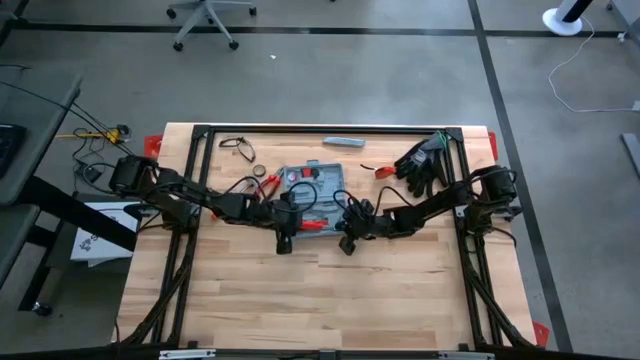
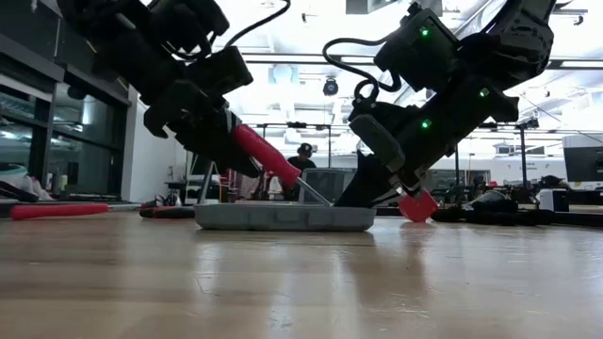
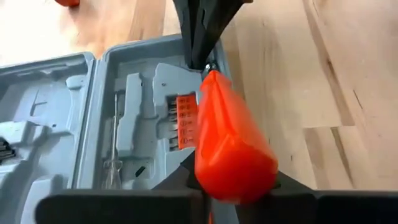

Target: Prefit tool cases

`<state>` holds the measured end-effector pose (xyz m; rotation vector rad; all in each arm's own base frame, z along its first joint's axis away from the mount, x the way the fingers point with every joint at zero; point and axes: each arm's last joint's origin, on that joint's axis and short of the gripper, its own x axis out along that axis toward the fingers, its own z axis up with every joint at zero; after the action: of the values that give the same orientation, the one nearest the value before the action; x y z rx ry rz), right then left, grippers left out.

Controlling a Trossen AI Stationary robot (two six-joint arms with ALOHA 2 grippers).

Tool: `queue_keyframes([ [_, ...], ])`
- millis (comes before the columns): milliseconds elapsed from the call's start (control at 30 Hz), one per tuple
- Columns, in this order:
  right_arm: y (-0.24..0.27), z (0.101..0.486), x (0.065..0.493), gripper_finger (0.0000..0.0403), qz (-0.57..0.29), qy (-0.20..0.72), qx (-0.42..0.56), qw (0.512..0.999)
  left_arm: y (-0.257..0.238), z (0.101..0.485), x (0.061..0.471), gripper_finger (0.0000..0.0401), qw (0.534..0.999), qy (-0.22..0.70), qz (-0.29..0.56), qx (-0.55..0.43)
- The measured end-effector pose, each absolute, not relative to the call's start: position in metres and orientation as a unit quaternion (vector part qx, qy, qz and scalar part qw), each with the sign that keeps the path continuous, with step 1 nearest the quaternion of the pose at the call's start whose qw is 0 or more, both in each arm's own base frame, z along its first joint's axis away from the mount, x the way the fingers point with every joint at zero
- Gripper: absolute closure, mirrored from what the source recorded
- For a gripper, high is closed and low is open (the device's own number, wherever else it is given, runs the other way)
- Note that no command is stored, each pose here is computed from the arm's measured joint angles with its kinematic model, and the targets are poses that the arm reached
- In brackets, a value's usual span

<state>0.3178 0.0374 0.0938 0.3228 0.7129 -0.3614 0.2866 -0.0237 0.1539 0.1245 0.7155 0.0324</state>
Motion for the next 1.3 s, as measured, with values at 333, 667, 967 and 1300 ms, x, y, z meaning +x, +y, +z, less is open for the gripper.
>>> queue_keyframes([
  [333, 0.037, 0.094, 0.318, 0.0402, -0.175, 0.344, 0.157, 0.909, -0.026, 0.131, 0.291, 0.0291, 0.923, 0.384, 0.002, 0.04],
  [667, 0.037, 0.094, 0.318, 0.0402, -0.177, 0.343, 0.156, 0.909, -0.027, 0.139, 0.303, 0.0303, 0.935, 0.35, 0.028, 0.048],
  [967, 0.037, 0.094, 0.319, 0.0402, -0.177, 0.341, 0.157, 0.91, -0.021, 0.139, 0.303, 0.0364, 0.914, 0.399, 0.033, 0.06],
  [1300, 0.039, 0.083, 0.321, 0.0403, -0.161, 0.355, 0.175, 0.904, -0.022, 0.15, 0.304, 0.0256, 0.916, 0.396, 0.028, 0.063],
])
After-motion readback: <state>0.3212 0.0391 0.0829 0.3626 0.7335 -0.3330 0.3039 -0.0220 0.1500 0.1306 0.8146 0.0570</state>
